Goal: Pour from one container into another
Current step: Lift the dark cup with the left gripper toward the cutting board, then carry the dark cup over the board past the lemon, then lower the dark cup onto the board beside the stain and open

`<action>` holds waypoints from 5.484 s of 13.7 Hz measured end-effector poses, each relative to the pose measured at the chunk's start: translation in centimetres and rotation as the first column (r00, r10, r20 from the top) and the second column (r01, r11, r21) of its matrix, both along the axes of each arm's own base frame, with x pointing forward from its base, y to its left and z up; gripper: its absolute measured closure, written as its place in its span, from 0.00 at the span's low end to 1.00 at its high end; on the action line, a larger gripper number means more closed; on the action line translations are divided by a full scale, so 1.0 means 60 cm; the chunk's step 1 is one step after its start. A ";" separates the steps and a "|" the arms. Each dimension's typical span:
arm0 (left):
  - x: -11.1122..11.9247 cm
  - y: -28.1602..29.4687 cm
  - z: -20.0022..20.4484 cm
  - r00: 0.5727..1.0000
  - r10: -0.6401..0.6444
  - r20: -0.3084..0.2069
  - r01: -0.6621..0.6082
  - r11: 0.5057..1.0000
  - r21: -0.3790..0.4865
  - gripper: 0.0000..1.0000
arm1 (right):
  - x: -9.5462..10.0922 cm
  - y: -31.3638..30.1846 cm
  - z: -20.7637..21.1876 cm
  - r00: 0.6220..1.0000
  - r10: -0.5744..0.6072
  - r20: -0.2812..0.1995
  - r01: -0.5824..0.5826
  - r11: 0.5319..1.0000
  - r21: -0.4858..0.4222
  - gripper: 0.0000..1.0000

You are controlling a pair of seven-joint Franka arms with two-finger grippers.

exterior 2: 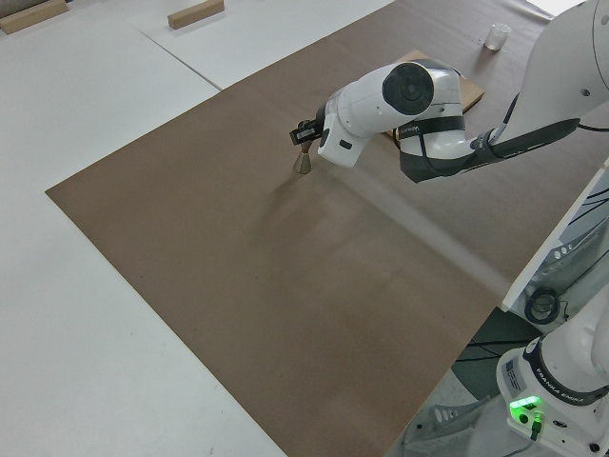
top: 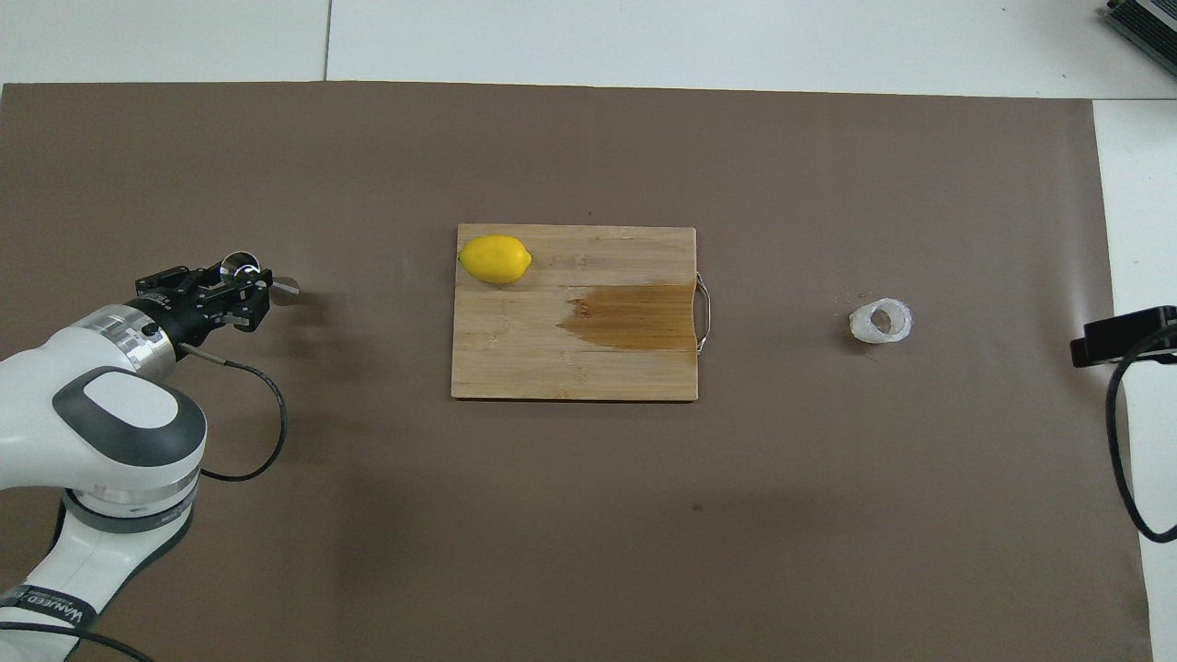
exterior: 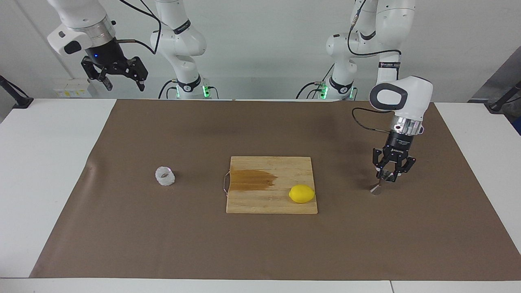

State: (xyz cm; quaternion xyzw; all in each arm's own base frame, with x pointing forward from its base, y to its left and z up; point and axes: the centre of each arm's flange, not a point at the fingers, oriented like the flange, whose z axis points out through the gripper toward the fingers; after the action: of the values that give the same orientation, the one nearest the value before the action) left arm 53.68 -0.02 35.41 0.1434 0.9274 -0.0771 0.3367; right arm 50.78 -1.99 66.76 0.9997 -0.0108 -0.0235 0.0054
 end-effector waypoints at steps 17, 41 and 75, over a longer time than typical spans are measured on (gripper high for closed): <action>0.057 -0.089 0.092 0.988 -0.134 0.079 0.142 0.985 -0.098 0.49 | 0.000 0.000 0.000 1.000 0.000 0.000 0.000 1.000 0.000 0.00; -0.062 -0.604 0.120 0.745 -0.661 0.089 0.664 0.747 -0.010 0.49 | 0.000 0.000 0.000 1.000 0.000 0.000 0.000 1.000 0.000 0.00; -0.072 -0.668 0.069 0.697 -0.714 0.073 0.710 0.701 0.072 0.00 | 0.000 0.000 0.000 1.000 0.000 0.000 0.000 1.000 0.000 0.00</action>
State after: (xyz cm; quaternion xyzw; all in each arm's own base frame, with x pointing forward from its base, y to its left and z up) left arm 49.35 -40.09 39.57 0.5006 0.7841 -0.1764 0.3218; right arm 50.78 -1.99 66.76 0.9997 -0.0108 -0.0235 0.0054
